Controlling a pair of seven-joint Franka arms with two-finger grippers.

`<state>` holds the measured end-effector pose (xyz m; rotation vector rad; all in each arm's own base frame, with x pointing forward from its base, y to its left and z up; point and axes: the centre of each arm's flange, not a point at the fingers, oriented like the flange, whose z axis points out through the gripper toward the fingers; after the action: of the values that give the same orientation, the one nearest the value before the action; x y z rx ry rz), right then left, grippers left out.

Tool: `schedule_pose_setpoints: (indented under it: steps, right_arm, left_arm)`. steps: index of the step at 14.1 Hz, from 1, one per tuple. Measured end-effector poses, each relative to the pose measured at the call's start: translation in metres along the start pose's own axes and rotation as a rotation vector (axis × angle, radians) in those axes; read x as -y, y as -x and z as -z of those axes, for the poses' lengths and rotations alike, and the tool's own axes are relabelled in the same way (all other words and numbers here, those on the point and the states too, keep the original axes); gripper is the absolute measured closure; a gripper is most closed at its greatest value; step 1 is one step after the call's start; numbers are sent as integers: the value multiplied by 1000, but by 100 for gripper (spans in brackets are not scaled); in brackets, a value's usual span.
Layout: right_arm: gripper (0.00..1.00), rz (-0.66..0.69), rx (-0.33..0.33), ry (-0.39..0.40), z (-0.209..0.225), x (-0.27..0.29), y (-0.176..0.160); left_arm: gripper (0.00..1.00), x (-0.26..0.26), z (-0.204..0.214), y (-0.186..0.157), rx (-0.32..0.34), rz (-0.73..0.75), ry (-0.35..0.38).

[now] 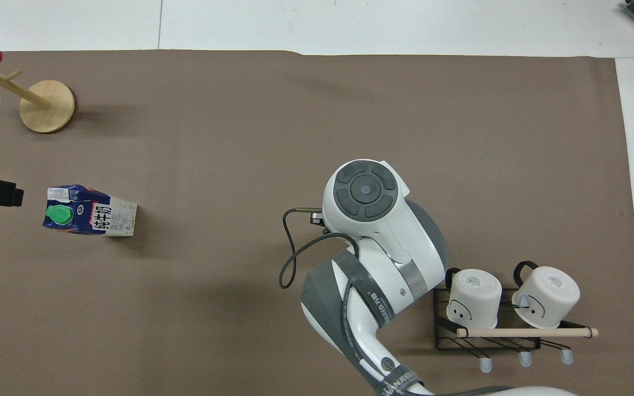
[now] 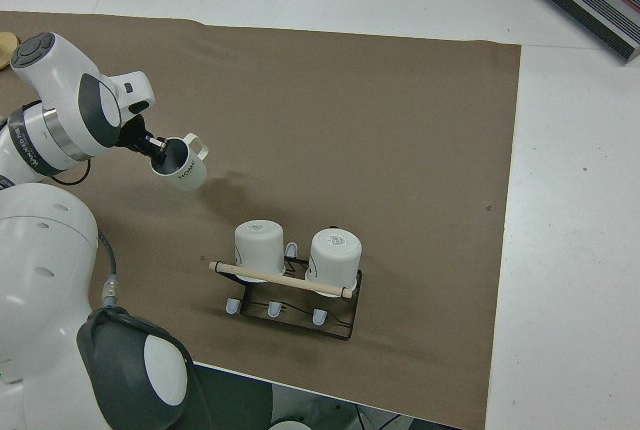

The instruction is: Place cup and milk on table

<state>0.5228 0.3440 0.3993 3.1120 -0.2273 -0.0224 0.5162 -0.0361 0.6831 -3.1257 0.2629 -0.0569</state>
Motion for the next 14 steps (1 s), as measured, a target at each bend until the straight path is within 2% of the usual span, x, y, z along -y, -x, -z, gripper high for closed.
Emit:
schedule_pose_setpoints:
  steps: [5,14]
  right_arm:
    - [96,2,2,4,-33,8,12]
    - [96,-18,-26,-21,-44,5,11]
  left_arm:
    - [0,0,-1,0,1,0,0]
    - [0,0,-3,0,7,0,1]
